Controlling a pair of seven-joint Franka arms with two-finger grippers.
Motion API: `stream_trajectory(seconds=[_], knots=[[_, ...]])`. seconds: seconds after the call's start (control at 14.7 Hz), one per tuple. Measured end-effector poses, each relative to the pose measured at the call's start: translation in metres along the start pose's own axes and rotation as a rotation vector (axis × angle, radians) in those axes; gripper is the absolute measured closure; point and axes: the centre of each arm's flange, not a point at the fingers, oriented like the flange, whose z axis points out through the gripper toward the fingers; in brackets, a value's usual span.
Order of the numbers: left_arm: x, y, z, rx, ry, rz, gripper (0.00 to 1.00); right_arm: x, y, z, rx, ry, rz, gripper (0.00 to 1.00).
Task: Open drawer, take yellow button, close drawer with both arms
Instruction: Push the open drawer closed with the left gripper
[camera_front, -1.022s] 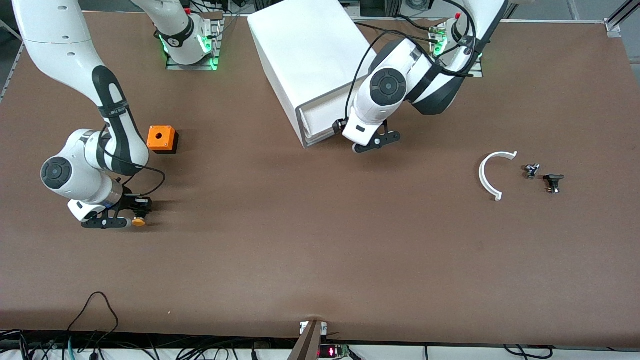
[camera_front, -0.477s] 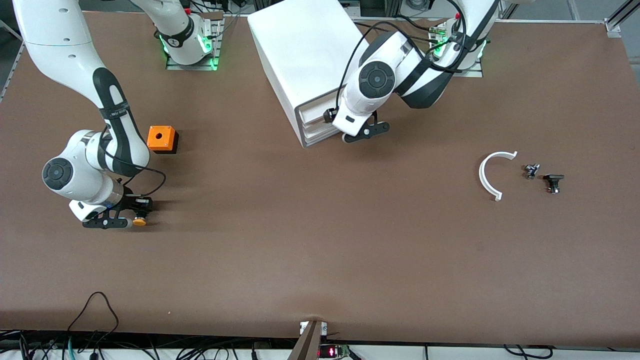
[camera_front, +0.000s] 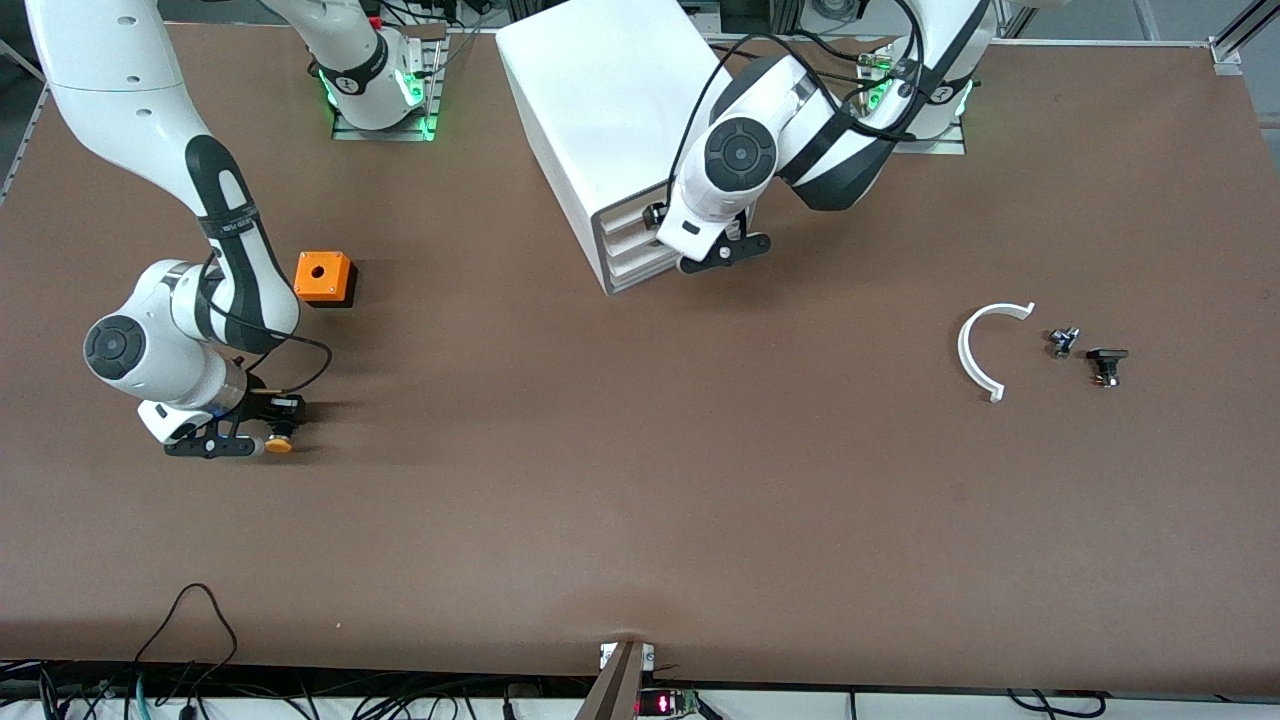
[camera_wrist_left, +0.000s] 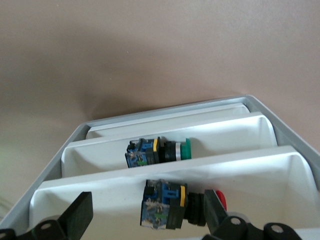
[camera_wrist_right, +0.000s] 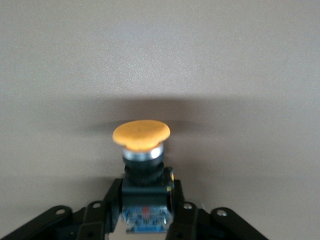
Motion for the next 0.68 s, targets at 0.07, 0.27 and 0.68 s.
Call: stream_trajectory(seconds=[0.07,0.27,0.68], knots=[[-0.001,0.001,0.0,0.001,-0.001,0.003,0.02,0.001,0.0,-0.001,0.0,0.002,0.0,0.38],[-0.001,0.0,0.0,0.0,-0.001,0.002,0.02,0.004,-0.002,-0.006,0.002,0.014,-0.002,0.09],[0.032,-0.015,-0.062,-0.089,0.072,-0.034,0.01,0.009,-0.002,-0.022,0.003,0.041,-0.003,0.0]])
